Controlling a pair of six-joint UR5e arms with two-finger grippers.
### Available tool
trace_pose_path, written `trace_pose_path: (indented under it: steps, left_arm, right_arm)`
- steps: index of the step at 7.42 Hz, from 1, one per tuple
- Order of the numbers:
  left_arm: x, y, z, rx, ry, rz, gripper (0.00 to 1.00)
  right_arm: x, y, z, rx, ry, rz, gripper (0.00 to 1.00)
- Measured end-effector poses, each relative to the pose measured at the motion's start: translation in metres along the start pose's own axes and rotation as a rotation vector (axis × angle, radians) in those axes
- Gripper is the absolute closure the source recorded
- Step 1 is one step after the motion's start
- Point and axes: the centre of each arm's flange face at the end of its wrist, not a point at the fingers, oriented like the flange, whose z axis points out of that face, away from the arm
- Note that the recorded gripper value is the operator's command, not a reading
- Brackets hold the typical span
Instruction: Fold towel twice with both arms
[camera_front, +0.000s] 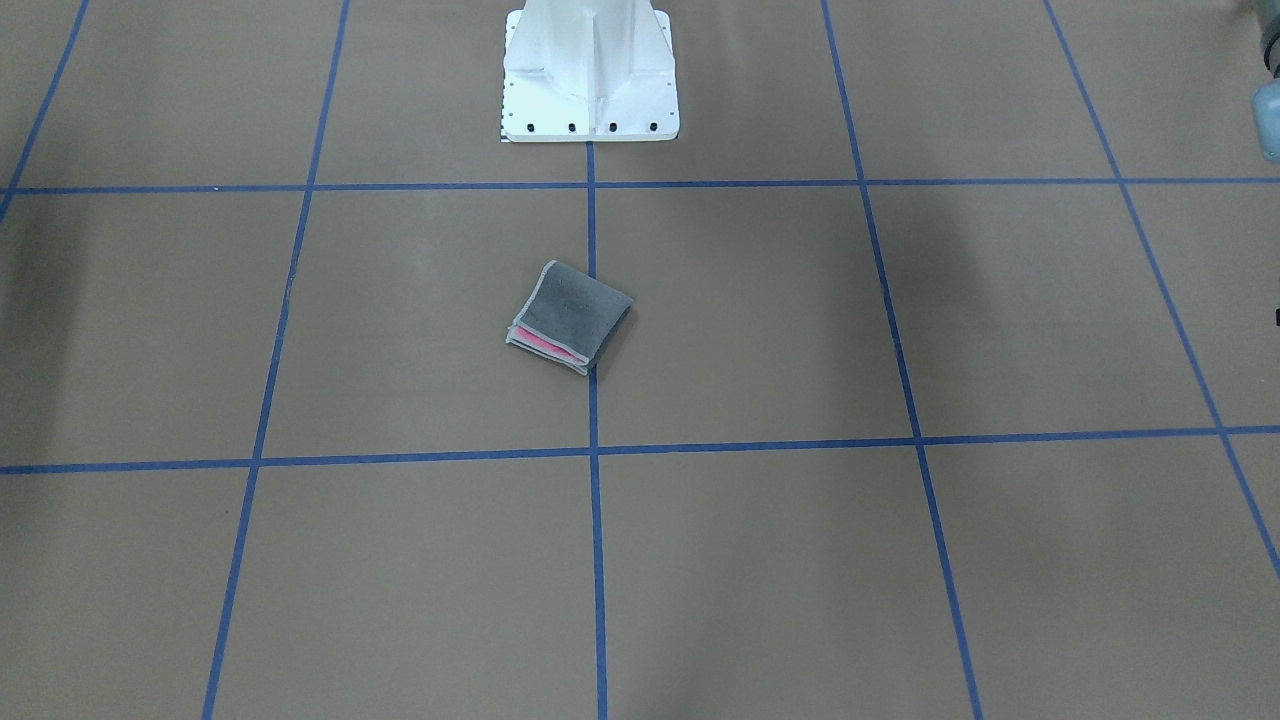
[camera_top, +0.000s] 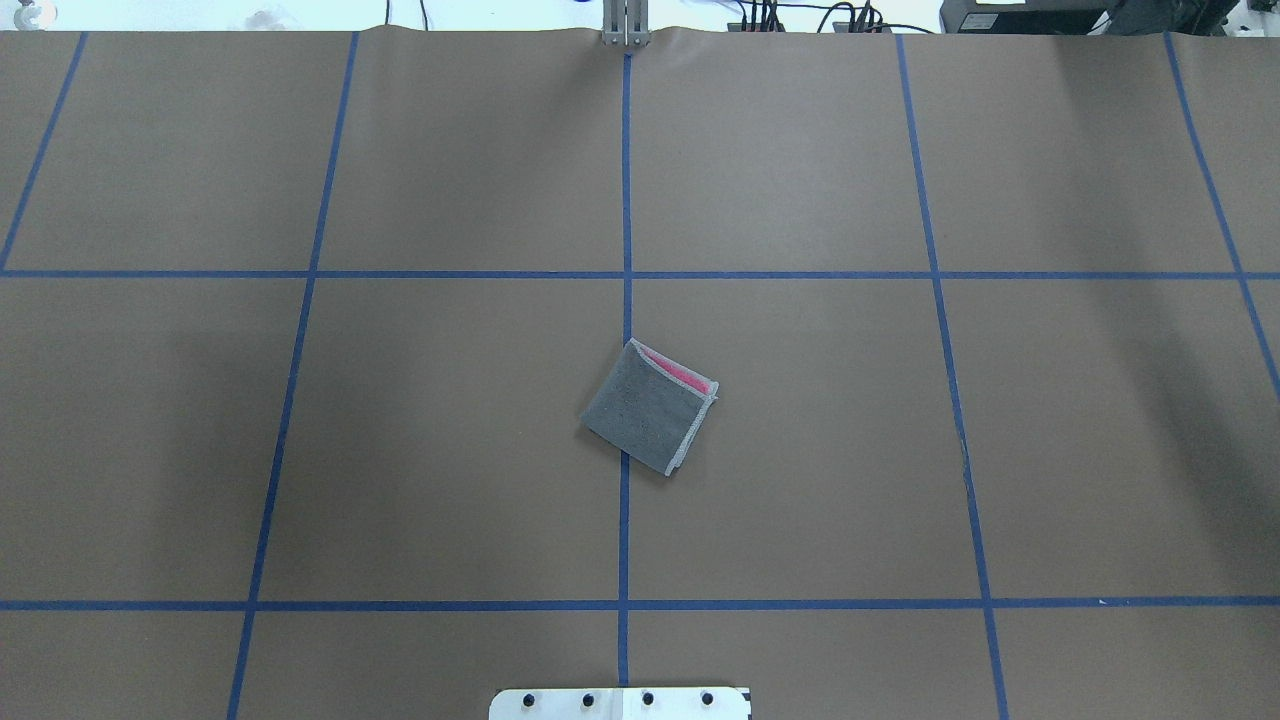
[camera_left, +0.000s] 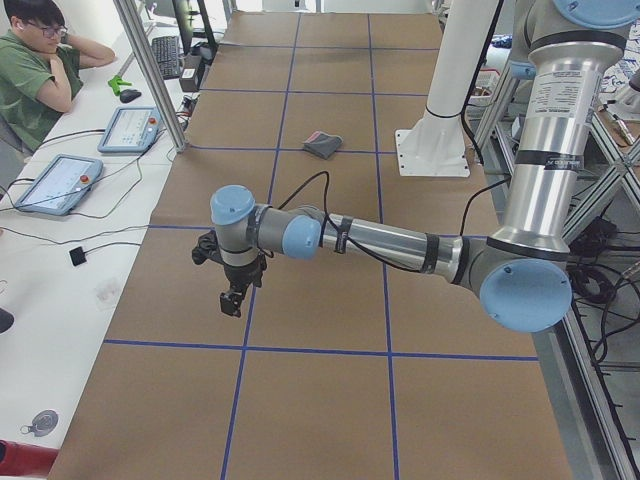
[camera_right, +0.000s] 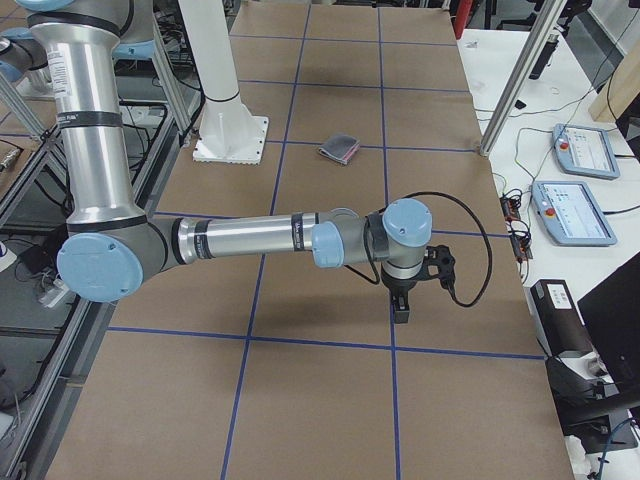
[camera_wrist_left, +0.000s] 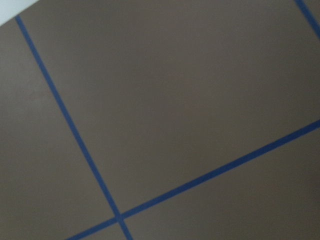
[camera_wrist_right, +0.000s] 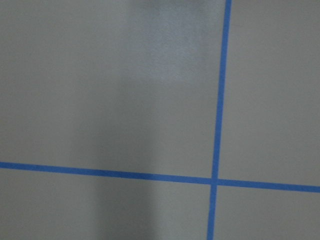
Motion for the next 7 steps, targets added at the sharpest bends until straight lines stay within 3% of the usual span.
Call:
trace_pose_path:
  steps: [3,7]
  left_arm:
    - [0.009,0.111,-0.012,-0.003,0.067,-0.071,0.0]
    - [0.003,0.151,-0.012,-0.019,0.073,-0.124,0.0]
  right_arm:
    - [0.011,0.037,-0.027,-0.002,-0.055,0.063,0.0]
    - [0.003,0.064,-0.029,-0.008,-0.077,0.183,0.0]
